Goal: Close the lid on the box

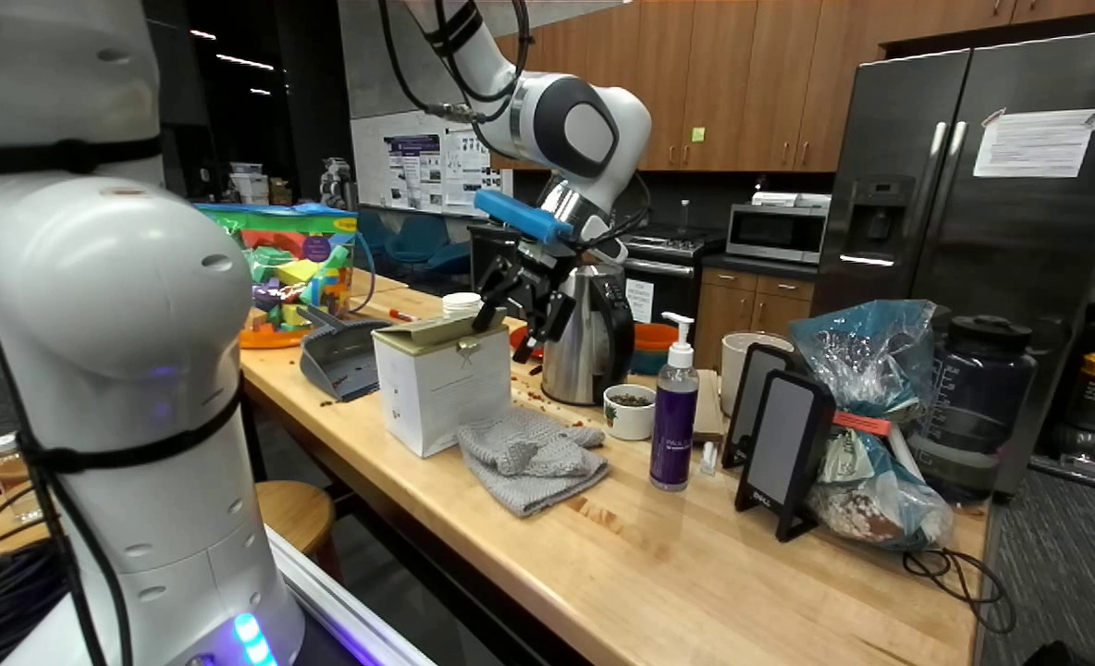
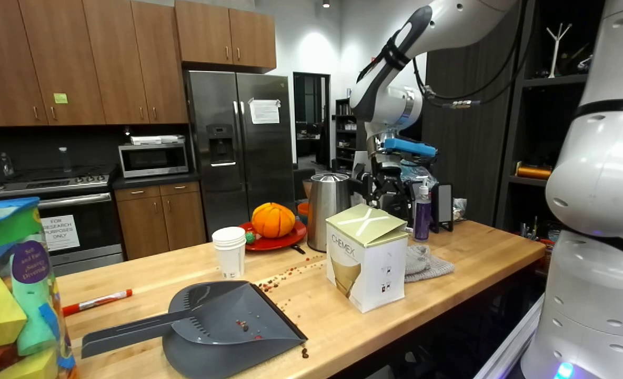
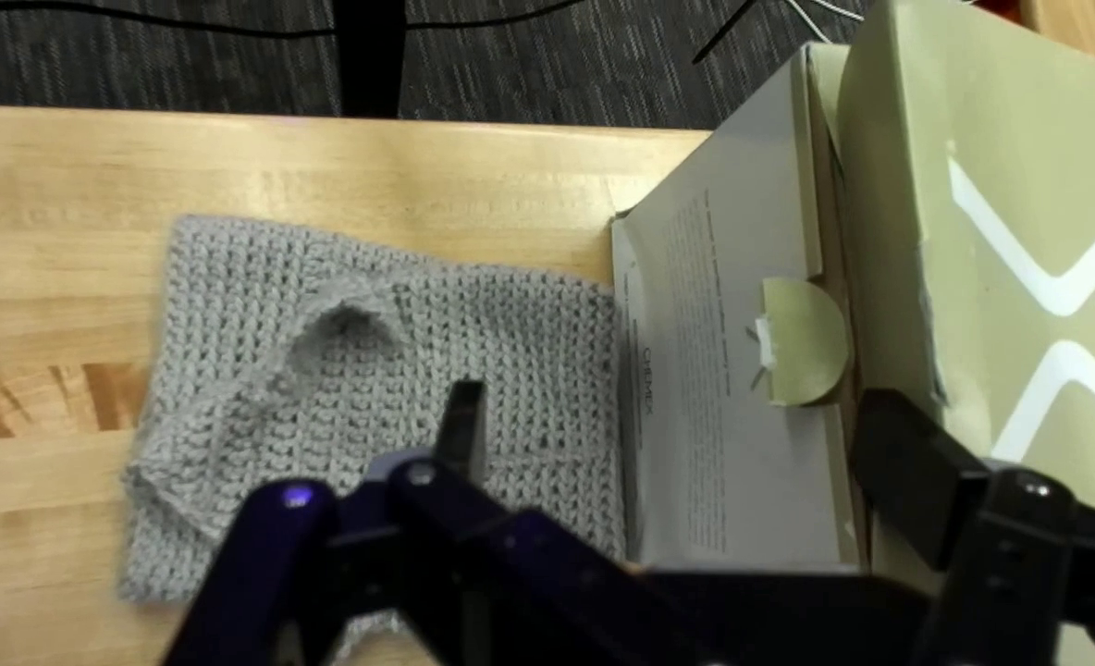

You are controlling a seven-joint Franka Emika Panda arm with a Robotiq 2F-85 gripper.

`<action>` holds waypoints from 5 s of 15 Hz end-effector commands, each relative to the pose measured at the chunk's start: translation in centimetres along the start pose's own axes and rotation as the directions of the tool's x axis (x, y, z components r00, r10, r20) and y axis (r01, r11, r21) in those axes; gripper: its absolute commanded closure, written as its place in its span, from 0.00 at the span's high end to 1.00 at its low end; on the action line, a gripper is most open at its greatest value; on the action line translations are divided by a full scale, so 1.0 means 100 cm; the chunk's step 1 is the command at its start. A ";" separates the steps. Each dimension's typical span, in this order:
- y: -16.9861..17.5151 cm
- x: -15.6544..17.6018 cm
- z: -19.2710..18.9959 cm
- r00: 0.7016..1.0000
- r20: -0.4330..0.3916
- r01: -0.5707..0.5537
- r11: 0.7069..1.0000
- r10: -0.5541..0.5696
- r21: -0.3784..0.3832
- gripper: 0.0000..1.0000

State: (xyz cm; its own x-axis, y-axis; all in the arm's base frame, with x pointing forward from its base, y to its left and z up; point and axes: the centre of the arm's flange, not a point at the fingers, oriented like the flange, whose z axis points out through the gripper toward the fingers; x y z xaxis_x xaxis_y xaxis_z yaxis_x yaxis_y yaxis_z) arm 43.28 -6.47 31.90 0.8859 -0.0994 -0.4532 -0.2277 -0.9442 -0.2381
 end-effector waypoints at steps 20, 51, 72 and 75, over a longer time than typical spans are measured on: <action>0.020 -0.004 -0.016 1.000 -0.016 -0.026 1.000 0.026 -0.012 1.00; -0.022 -0.039 -0.038 0.993 -0.096 0.057 0.984 -0.074 -0.167 1.00; -0.029 -0.026 -0.012 0.995 -0.028 0.087 0.981 -0.093 -0.172 1.00; -0.028 -0.020 -0.006 0.996 -0.009 0.085 0.982 -0.088 -0.167 1.00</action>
State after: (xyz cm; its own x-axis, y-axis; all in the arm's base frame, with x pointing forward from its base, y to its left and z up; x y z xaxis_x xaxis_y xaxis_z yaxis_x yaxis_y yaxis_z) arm 42.02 -3.34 34.59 0.9115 -0.0193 -0.4108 -0.0765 -0.9894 -0.1231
